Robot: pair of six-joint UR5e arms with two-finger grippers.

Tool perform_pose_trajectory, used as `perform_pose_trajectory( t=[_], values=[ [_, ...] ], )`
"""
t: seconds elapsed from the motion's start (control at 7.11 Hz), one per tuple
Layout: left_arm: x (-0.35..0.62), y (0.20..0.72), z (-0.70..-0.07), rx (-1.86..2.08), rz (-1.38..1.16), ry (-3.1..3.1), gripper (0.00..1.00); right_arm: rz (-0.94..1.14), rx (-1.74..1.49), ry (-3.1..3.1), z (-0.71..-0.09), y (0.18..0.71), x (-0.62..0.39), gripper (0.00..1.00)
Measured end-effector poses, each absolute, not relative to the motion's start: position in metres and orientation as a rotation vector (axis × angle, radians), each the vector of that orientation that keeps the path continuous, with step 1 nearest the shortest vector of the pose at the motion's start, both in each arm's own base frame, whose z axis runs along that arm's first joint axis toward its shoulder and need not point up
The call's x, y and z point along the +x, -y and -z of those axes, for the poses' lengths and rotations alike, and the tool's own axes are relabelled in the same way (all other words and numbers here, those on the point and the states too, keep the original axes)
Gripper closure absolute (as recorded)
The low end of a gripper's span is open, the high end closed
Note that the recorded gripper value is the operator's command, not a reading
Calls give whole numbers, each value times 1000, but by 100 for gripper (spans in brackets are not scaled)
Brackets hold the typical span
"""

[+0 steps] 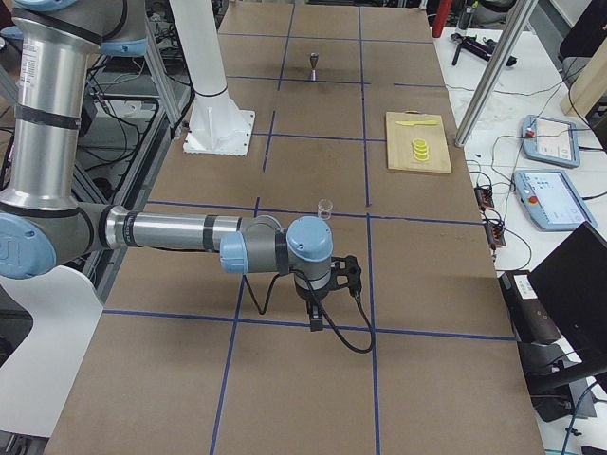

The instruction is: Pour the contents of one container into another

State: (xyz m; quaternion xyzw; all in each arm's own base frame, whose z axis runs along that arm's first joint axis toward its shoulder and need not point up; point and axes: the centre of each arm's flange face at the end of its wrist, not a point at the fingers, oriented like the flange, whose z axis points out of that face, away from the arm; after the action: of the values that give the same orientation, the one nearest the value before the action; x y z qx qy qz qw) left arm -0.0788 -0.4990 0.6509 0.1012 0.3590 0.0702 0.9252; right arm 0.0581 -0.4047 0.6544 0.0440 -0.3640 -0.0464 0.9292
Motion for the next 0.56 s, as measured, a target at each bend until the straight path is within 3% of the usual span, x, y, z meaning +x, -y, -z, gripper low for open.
perform_pose_trajectory(
  t=[0.56],
  values=[
    [-77, 495, -652, 136, -114, -768, 0, 89, 66, 750, -668, 391, 58, 0]
  ],
)
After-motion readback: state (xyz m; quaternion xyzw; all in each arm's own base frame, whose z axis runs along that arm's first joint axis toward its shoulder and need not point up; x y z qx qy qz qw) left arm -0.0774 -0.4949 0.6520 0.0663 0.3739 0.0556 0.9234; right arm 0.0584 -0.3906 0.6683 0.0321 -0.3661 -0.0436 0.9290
